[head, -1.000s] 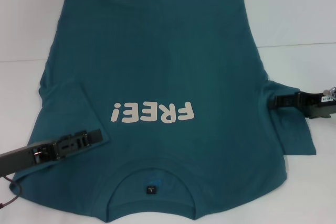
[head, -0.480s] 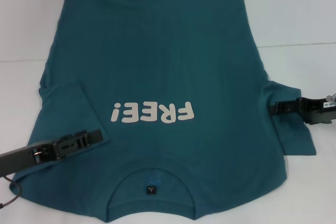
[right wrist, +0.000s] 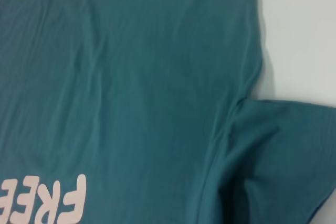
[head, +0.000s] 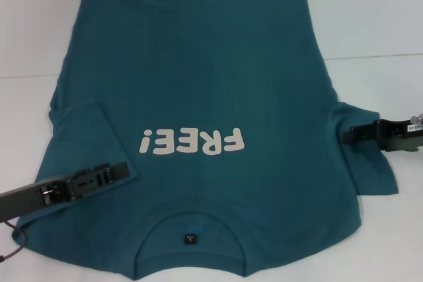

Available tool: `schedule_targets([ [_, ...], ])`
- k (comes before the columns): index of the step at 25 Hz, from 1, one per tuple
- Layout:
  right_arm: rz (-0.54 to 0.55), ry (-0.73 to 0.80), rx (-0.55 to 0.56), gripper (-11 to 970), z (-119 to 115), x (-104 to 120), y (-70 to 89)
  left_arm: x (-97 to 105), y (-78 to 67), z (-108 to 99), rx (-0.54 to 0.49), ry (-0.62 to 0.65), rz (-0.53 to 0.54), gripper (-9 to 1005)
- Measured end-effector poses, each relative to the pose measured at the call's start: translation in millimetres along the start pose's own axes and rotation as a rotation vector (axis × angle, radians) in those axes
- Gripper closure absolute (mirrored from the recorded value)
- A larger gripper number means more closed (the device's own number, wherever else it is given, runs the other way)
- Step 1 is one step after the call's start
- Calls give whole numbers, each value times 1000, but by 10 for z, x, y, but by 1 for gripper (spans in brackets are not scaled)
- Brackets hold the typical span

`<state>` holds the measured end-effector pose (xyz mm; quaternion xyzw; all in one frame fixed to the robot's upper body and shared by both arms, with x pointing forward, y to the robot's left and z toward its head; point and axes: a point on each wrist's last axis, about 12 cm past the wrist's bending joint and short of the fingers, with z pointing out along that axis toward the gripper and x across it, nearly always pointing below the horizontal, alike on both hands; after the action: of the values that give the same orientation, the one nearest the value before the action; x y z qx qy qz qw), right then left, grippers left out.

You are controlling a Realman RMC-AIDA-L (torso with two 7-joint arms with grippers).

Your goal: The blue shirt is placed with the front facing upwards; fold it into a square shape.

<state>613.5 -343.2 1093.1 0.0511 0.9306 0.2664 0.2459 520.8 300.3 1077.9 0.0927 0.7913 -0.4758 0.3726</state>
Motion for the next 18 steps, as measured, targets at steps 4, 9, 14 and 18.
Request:
schedule_targets([
  [4, -13, 7, 6, 225, 2, -13, 11, -1, -1, 2, 0, 1, 0, 274],
  [9, -32, 21, 12, 492, 3, -1, 8, -1, -1, 1, 1, 0, 0, 275],
  [14, -35, 23, 17, 719, -3, 6, -5, -2, 0, 0, 0, -1, 0, 275],
  [18, -28, 6, 25, 874, -45, -22, -25, 0, 0, -2, 0, -1, -1, 275],
])
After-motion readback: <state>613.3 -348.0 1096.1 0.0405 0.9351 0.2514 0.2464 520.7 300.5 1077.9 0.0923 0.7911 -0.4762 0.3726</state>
